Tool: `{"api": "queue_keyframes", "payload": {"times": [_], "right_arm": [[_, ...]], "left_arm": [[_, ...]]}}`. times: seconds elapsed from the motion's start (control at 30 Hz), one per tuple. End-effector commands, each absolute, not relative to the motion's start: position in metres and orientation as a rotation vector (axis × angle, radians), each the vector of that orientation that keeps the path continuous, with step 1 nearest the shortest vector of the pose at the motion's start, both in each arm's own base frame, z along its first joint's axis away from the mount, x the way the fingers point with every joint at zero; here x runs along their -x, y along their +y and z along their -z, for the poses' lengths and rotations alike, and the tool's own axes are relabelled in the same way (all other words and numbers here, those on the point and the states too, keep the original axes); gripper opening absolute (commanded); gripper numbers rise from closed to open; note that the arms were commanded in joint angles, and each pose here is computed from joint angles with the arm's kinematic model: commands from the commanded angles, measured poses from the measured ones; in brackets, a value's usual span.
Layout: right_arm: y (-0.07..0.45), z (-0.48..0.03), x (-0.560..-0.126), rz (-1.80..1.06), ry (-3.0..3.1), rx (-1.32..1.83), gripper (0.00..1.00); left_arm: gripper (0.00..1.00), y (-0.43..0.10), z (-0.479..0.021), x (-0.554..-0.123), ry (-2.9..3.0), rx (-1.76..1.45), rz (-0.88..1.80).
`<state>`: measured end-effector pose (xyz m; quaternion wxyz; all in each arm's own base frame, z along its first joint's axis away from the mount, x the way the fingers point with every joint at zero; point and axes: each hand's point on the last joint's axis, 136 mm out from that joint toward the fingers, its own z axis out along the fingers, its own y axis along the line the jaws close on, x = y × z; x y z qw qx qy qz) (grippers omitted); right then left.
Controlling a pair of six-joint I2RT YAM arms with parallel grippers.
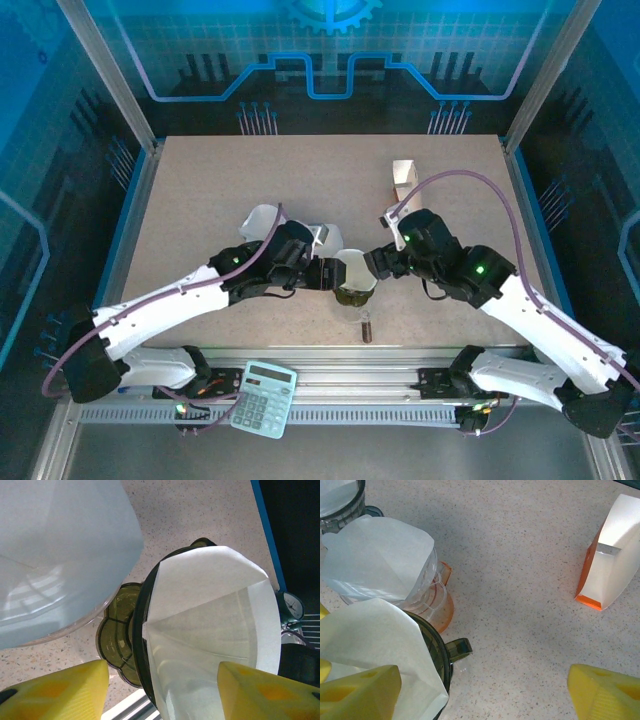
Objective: Place the coffee filter in the dripper
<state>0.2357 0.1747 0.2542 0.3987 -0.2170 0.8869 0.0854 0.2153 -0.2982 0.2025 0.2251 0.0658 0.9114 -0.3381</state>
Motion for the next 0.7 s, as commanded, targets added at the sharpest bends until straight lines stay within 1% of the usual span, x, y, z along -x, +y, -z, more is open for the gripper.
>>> {"api": "queue_keyframes", "payload": {"times": [0.0,0.1,0.27,0.43,0.53,0.67], "right_arm": [[0.169,-0.271,-0.237,-0.222,2.194,0.492,0.88],[0.164,-0.275,-0.238,-0.214,2.181,0.464,0.88],[0.160,-0.276,-0.235,-0.230,2.166,0.439,0.88],[0.154,-0.271,-0.234,-0.231,2.167,0.400,0.88],[0.151,-0.267,-0.232,-0.238,2.166,0.378,0.88],[0.148,-0.266,-0.230,-0.257,2.142,0.356,0.88]], "left_arm": [[0.63,-0.294,-0.223,-0.218,2.460,-0.163,0.944],[0.66,-0.291,-0.231,-0.218,2.437,-0.158,0.953],[0.74,-0.283,-0.246,-0.219,2.391,-0.142,0.957],[0.84,-0.271,-0.259,-0.221,2.347,-0.116,0.942],[0.93,-0.258,-0.267,-0.222,2.316,-0.088,0.919],[0.99,-0.232,-0.282,-0.228,2.253,-0.017,0.856]]}}
